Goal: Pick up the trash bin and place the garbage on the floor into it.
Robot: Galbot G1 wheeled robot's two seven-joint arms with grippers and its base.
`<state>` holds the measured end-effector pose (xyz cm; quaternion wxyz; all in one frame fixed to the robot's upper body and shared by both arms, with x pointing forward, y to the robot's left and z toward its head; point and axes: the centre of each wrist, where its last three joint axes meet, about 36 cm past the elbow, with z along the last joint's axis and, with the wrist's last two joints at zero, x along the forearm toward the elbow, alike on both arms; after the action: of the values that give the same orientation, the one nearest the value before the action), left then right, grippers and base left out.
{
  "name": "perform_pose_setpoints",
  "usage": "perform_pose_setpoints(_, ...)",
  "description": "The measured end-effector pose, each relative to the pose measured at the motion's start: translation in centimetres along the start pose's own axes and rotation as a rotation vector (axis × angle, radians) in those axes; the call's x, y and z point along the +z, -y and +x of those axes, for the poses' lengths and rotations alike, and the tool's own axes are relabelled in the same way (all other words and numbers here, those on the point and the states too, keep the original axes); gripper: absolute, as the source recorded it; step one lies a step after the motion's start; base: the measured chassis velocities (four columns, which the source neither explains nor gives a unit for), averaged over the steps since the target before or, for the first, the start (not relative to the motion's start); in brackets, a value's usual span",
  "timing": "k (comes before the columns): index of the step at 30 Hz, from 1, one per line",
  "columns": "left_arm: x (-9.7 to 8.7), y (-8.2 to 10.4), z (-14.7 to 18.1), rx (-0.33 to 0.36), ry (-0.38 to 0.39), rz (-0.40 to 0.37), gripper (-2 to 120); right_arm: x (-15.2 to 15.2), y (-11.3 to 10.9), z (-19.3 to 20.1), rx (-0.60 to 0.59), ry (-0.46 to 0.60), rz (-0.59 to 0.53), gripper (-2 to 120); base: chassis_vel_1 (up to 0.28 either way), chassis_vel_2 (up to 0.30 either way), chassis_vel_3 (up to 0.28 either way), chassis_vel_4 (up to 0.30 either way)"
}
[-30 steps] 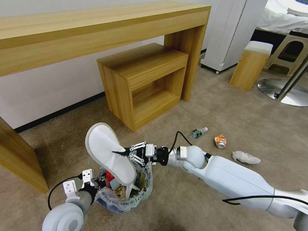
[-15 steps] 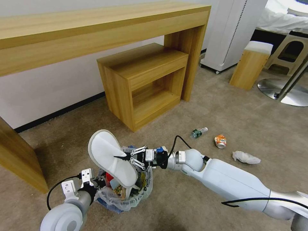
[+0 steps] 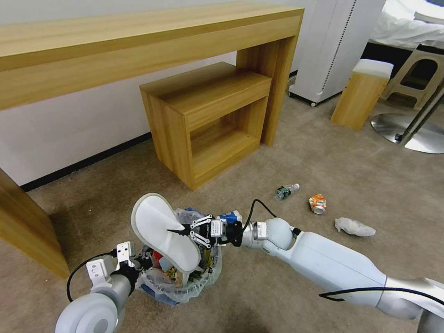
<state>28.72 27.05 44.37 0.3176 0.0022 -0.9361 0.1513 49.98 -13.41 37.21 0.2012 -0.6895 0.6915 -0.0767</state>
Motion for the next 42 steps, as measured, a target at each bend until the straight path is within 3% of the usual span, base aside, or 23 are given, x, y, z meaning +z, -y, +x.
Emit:
perform_pose_setpoints(34, -1.1, 0.3, 1.4, 0.017, 0.020, 0.023, 0, 2.4, -0.8, 1.3, -0.001, -0.025, 0.032, 1, 0.000, 0.000, 0.000, 0.000)
perform_pose_setpoints(37, -1.2, 0.4, 1.5, 0.021, 0.021, 0.025, 0, 2.7, -0.9, 1.1, 0.003, -0.022, 0.033, 16, 0.000, 0.000, 0.000, 0.000)
perform_pose_setpoints(42, -1.2, 0.5, 1.6, 0.024, 0.023, 0.026, 0, 2.9, -1.0, 0.8, 0.012, -0.021, 0.035, 32, 0.000, 0.000, 0.000, 0.000)
